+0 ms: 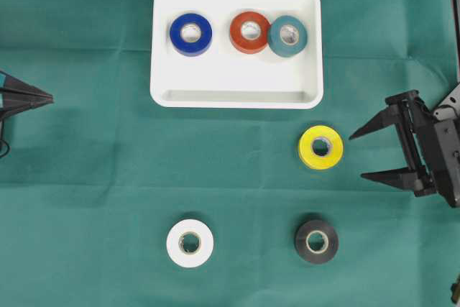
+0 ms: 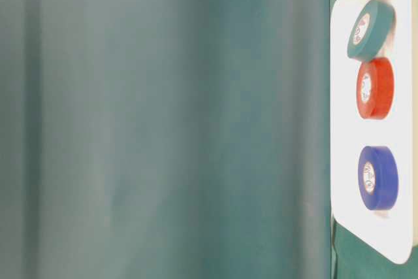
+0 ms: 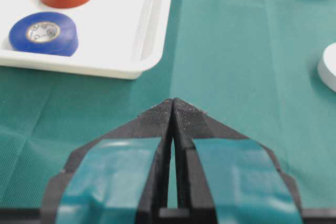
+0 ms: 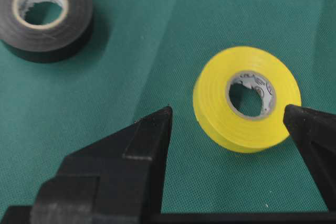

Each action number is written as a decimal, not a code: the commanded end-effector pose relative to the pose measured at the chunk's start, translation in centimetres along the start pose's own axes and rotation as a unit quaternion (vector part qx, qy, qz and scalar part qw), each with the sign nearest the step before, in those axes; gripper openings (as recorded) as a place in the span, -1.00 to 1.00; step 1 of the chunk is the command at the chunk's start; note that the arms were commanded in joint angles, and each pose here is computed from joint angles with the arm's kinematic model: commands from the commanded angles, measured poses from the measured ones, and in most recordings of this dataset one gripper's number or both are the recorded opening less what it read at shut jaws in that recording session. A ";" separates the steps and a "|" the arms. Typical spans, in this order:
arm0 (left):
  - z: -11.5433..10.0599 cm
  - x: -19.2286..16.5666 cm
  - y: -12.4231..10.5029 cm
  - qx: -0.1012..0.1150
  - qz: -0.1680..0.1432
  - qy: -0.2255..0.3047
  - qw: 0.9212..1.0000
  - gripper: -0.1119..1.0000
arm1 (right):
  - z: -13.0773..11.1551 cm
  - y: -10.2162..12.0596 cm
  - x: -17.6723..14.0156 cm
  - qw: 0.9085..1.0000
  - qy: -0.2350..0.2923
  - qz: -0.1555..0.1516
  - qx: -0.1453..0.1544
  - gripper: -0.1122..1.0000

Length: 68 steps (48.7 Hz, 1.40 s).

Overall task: Put the tape into the white case with the right arm.
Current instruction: 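Retract the open right gripper to the right of the tray, then move the right gripper down-left over the white tape roll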

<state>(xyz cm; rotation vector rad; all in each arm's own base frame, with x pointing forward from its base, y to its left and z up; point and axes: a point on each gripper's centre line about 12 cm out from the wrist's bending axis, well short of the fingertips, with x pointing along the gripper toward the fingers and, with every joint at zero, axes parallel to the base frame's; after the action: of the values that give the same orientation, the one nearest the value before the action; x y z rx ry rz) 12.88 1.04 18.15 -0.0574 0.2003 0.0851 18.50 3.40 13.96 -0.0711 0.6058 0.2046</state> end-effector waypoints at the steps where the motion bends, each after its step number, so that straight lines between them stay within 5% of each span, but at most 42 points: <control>1: 0.5 0.0 0.0 -0.001 0.001 -0.006 1.000 -0.79 | 0.6 0.2 0.0 1.000 -0.009 0.004 -0.006 0.24; 17: 0.5 0.0 0.0 -0.001 0.001 -0.006 1.000 -0.79 | 3.3 1.0 2.1 0.999 -0.003 0.025 -0.037 0.22; 46: 0.4 0.0 0.0 -0.001 0.001 -0.006 1.000 -0.79 | 11.4 3.5 15.3 0.996 0.020 0.059 -0.058 0.23; 68: 0.4 0.0 0.0 -0.001 0.001 -0.006 1.000 -0.79 | 14.5 6.5 20.4 0.994 -0.001 0.082 -0.072 0.23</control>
<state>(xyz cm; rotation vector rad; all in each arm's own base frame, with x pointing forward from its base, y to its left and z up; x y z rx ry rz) 12.85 1.04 18.08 -0.0589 0.1987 0.0852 40.48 14.30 12.73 -0.1655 0.6427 0.3992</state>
